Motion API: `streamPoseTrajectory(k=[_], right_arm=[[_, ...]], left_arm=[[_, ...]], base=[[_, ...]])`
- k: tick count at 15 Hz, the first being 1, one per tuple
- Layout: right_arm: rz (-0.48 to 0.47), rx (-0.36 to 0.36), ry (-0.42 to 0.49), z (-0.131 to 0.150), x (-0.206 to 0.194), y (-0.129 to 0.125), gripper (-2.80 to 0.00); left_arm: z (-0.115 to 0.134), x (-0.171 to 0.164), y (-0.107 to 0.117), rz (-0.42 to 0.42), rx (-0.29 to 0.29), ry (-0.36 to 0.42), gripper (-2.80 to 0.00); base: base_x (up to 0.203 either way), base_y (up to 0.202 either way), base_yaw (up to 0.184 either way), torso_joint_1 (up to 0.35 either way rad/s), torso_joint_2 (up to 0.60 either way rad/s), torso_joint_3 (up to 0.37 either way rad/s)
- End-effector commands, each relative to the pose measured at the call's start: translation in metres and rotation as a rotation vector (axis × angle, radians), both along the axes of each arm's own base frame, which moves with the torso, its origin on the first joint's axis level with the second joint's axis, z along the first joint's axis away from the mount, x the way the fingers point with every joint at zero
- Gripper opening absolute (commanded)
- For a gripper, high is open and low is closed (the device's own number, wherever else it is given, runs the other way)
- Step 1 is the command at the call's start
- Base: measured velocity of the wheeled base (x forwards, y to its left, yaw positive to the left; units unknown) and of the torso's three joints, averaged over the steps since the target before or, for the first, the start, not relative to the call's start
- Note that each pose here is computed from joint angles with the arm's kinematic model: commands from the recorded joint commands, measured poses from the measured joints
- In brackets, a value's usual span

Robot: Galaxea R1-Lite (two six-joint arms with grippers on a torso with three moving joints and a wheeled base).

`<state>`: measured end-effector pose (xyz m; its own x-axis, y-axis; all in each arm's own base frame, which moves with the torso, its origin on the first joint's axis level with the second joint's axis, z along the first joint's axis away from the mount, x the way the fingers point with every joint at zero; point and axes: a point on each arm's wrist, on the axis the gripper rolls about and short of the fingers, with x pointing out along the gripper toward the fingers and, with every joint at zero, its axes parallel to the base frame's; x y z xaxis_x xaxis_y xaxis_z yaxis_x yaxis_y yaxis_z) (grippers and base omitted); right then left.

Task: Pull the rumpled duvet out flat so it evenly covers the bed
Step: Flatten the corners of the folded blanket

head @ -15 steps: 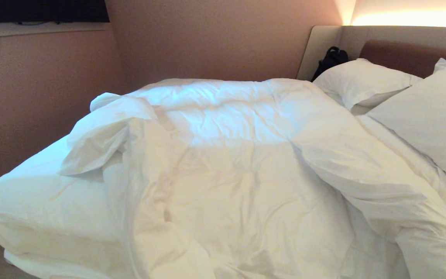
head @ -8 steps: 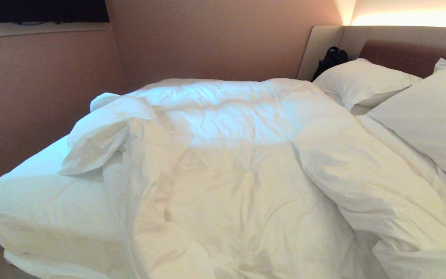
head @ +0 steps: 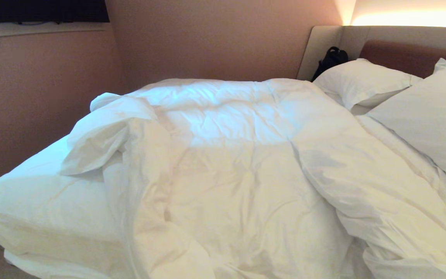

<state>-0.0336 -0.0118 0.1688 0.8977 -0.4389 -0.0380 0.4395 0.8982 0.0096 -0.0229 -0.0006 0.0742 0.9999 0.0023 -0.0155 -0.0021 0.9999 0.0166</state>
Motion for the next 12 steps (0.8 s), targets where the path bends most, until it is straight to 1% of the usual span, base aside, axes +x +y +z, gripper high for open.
streamPoseTrajectory(k=[1,4,7,8,10,11,12], right_arm=[[-0.006,0.062,-0.037,0.024,0.005,0.000,0.00],[-0.019,0.195,-0.101,0.057,0.016,0.000,0.00],[-0.045,0.368,-0.106,0.081,0.031,0.001,0.00],[-0.053,0.397,-0.094,0.083,0.036,0.001,0.00],[-0.080,0.459,-0.035,0.083,0.057,0.002,0.00],[-0.094,0.482,0.013,0.080,0.070,0.002,0.00],[-0.103,0.506,0.037,0.077,0.077,0.003,0.00]], left_arm=[[0.000,0.000,0.000,-0.001,0.000,0.000,-2.80],[0.000,0.000,0.000,0.001,0.000,0.000,-2.80],[0.000,0.000,0.000,-0.001,0.000,0.000,-2.80],[0.000,0.000,0.000,0.001,0.000,0.000,-2.80],[0.000,0.000,0.000,-0.001,0.000,0.000,-2.80],[0.000,0.000,0.000,-0.001,0.000,0.000,-2.80],[0.000,0.000,0.000,-0.001,0.000,0.000,-2.80]], base=[[0.000,0.000,0.000,0.000,0.00,0.000],[0.000,0.000,0.000,0.000,0.00,0.000],[0.000,0.000,0.000,0.000,0.00,0.000],[0.000,0.000,0.000,0.000,0.00,0.000],[0.000,0.000,0.000,0.000,0.00,0.000],[0.000,0.000,0.000,0.000,0.00,0.000],[0.000,0.000,0.000,0.000,0.00,0.000]])
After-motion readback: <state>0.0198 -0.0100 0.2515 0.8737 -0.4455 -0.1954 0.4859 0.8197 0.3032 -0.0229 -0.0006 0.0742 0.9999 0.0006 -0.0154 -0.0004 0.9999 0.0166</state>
